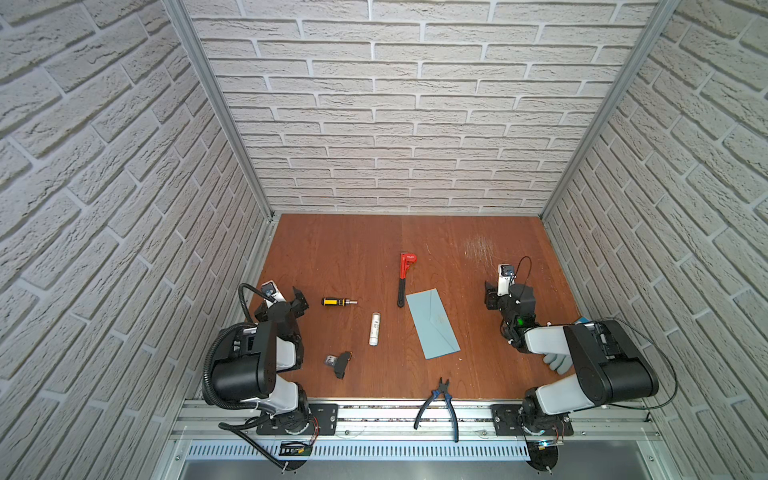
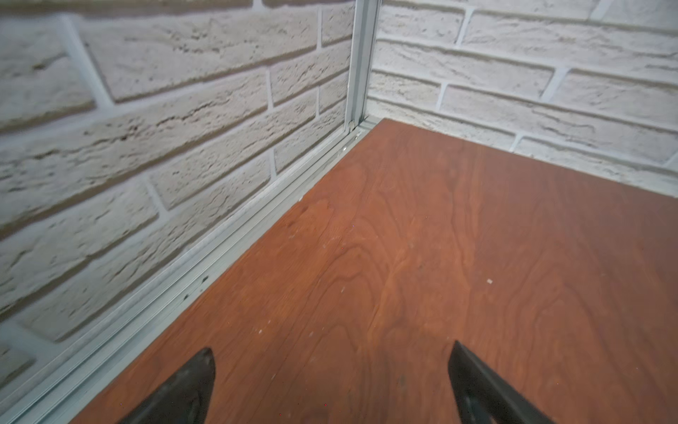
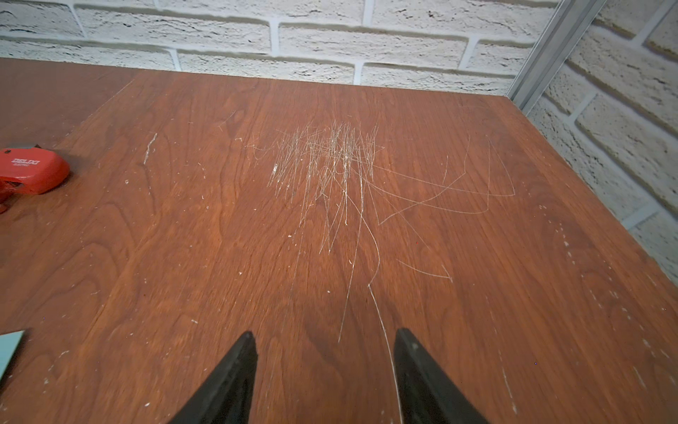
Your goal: Place the letter into the envelope and seal it
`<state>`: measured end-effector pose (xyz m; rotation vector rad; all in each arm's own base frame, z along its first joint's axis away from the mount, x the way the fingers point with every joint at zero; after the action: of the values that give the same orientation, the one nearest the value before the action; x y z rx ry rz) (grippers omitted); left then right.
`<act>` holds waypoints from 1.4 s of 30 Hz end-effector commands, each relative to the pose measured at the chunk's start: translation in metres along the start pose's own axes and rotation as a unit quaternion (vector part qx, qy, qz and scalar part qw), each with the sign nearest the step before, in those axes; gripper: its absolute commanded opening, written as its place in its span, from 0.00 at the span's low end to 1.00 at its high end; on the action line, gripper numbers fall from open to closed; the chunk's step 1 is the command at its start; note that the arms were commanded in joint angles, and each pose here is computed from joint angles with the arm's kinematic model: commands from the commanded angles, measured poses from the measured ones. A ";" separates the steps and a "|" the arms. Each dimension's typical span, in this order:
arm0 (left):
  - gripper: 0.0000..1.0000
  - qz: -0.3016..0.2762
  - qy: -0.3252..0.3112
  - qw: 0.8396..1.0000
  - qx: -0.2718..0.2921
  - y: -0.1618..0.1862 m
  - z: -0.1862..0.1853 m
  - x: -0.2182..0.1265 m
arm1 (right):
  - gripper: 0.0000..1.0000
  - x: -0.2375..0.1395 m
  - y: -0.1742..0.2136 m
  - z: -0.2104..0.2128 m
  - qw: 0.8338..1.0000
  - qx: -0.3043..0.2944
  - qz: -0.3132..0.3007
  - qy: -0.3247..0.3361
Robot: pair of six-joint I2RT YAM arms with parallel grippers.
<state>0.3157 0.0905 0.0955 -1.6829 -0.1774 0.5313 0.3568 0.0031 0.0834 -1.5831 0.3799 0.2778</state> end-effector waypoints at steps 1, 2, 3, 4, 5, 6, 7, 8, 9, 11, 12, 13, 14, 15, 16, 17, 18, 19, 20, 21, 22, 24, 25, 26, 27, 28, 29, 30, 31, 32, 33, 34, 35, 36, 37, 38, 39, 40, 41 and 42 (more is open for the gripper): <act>0.98 -0.032 0.039 0.999 0.006 -0.021 -0.017 0.004 | 0.88 -0.001 -0.022 0.001 0.999 0.005 -0.036 -0.005; 0.98 -0.028 0.050 0.998 0.017 -0.020 -0.023 0.006 | 0.96 -0.001 -0.021 0.000 0.999 0.005 -0.036 -0.005; 0.98 -0.020 0.058 0.998 0.029 -0.018 -0.029 0.008 | 0.95 -0.001 -0.021 0.000 0.999 0.005 -0.035 -0.004; 0.98 -0.011 0.066 0.997 0.044 -0.015 -0.036 0.011 | 0.95 -0.001 -0.022 0.001 0.999 0.004 -0.036 -0.005; 0.98 0.002 0.059 0.997 0.055 -0.005 -0.038 0.018 | 0.96 -0.001 -0.022 0.001 0.999 0.004 -0.036 -0.005; 0.98 -0.014 0.063 0.996 0.063 -0.010 -0.043 0.021 | 0.96 -0.001 -0.022 0.000 0.999 0.005 -0.035 -0.004; 0.98 0.006 0.063 0.996 0.069 -0.009 -0.046 0.022 | 0.95 -0.001 -0.021 0.000 0.999 0.005 -0.035 -0.005; 0.98 0.029 0.052 0.995 0.075 -0.005 -0.046 0.026 | 0.96 -0.001 -0.022 0.001 0.999 0.004 -0.034 -0.005; 0.98 0.017 0.056 0.995 0.083 -0.007 -0.050 0.029 | 0.96 -0.001 -0.022 0.001 0.999 0.005 -0.035 -0.005; 0.98 0.042 0.054 0.993 0.094 -0.006 -0.054 0.033 | 0.96 -0.001 -0.022 0.001 0.999 0.004 -0.035 -0.005; 0.98 0.030 0.055 0.993 0.097 -0.007 -0.055 0.033 | 0.96 -0.001 -0.021 0.001 0.999 0.004 -0.033 -0.006; 0.98 0.037 0.054 0.993 0.097 -0.005 -0.055 0.033 | 0.96 -0.001 -0.022 0.001 0.999 0.004 -0.034 -0.005; 0.98 0.040 0.054 0.993 0.097 -0.005 -0.055 0.032 | 0.96 -0.001 -0.021 0.001 0.999 0.004 -0.033 -0.005; 0.98 0.033 0.055 0.993 0.096 -0.006 -0.055 0.033 | 0.96 -0.001 -0.021 0.001 0.999 0.004 -0.033 -0.005; 0.98 0.036 0.055 0.993 0.097 -0.005 -0.055 0.033 | 0.96 -0.001 -0.021 0.001 0.999 0.004 -0.033 -0.005; 0.98 0.038 0.054 0.993 0.096 -0.005 -0.055 0.032 | 0.96 0.000 -0.021 0.001 0.999 0.004 -0.033 -0.006; 0.98 0.034 0.055 0.993 0.096 -0.006 -0.055 0.033 | 0.96 0.000 -0.022 0.001 0.999 0.005 -0.033 -0.005; 0.98 0.035 0.055 0.993 0.096 -0.005 -0.055 0.033 | 0.96 0.000 -0.022 0.001 0.999 0.004 -0.033 -0.006; 0.98 0.036 0.055 0.993 0.097 -0.005 -0.055 0.033 | 0.96 0.000 -0.022 0.001 0.999 0.004 -0.033 -0.006; 0.98 0.034 0.055 0.993 0.097 -0.006 -0.056 0.033 | 0.96 0.000 -0.022 0.001 0.999 0.004 -0.033 -0.005; 0.98 0.034 0.056 0.993 0.097 -0.005 -0.056 0.032 | 0.96 0.000 -0.022 0.001 0.999 0.004 -0.033 -0.006; 0.98 0.034 0.057 0.993 0.098 -0.006 -0.057 0.032 | 0.96 0.000 -0.022 0.001 0.999 0.004 -0.033 -0.005; 0.98 0.035 0.057 0.993 0.099 -0.005 -0.056 0.032 | 0.96 0.000 -0.022 0.001 0.999 0.004 -0.033 -0.005; 0.98 0.036 0.057 0.993 0.098 -0.005 -0.056 0.032 | 0.96 0.000 -0.022 0.001 0.999 0.004 -0.033 -0.006; 0.98 0.035 0.057 0.993 0.099 -0.006 -0.056 0.032 | 0.96 0.000 -0.022 0.001 0.999 0.004 -0.033 -0.005; 0.98 0.035 0.057 0.993 0.099 -0.005 -0.056 0.032 | 0.96 0.000 -0.022 0.001 0.999 0.004 -0.033 -0.006; 0.98 0.035 0.057 0.993 0.099 -0.006 -0.057 0.032 | 0.96 0.000 -0.022 0.001 0.999 0.004 -0.033 -0.005; 0.98 0.035 0.057 0.993 0.098 -0.006 -0.056 0.032 | 0.96 0.000 -0.022 0.001 0.999 0.005 -0.033 -0.005; 0.98 0.035 0.057 0.993 0.099 -0.005 -0.056 0.032 | 0.96 0.000 -0.022 0.001 0.999 0.004 -0.033 -0.005; 0.98 0.036 0.057 0.993 0.099 -0.005 -0.056 0.032 | 0.96 0.000 -0.021 0.001 0.999 0.004 -0.032 -0.006; 0.98 0.035 0.057 0.993 0.099 -0.005 -0.056 0.032 | 0.96 0.000 -0.021 0.001 0.999 0.004 -0.032 -0.006; 0.98 0.036 0.057 0.993 0.099 -0.005 -0.056 0.032 | 0.96 0.000 -0.021 0.001 0.999 0.004 -0.032 -0.006; 0.98 0.035 0.057 0.993 0.099 -0.005 -0.056 0.032 | 0.96 0.000 -0.021 0.001 0.999 0.004 -0.032 -0.005; 0.98 0.035 0.057 0.993 0.099 -0.005 -0.056 0.032 | 0.96 0.000 -0.021 0.001 0.999 0.004 -0.032 -0.005; 0.98 0.035 0.057 0.993 0.098 -0.005 -0.056 0.032 | 0.96 0.000 -0.022 0.001 0.999 0.004 -0.032 -0.005; 0.98 0.035 0.057 0.993 0.099 -0.005 -0.056 0.032 | 0.96 0.001 -0.021 0.001 0.999 0.004 -0.031 -0.006; 0.98 0.035 0.056 0.993 0.099 -0.005 -0.056 0.032 | 0.95 0.001 -0.021 0.001 0.999 0.004 -0.031 -0.007; 0.98 0.036 0.057 0.993 0.098 -0.005 -0.056 0.032 | 0.96 0.001 -0.021 0.001 0.999 0.004 -0.031 -0.006; 0.98 0.035 0.057 0.993 0.099 -0.006 -0.056 0.032 | 0.96 0.001 -0.021 0.001 0.999 0.004 -0.031 -0.006; 0.98 0.035 0.058 0.993 0.099 -0.005 -0.057 0.032 | 0.96 0.000 -0.021 0.001 0.999 0.004 -0.032 -0.005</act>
<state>0.3663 0.0534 0.0907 -1.5312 0.0489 0.5075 0.3573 0.0048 0.0838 -1.5845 0.3697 0.2880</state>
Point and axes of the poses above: each gripper's point midway between its finger pads, its own x axis out along the fingers, its own z axis along the line the jaws close on, y = z × x, the point moved 2 cm from there along -x, back along the fingers, and after that the axes turned 1 degree about -x, right-handed, at the moved point
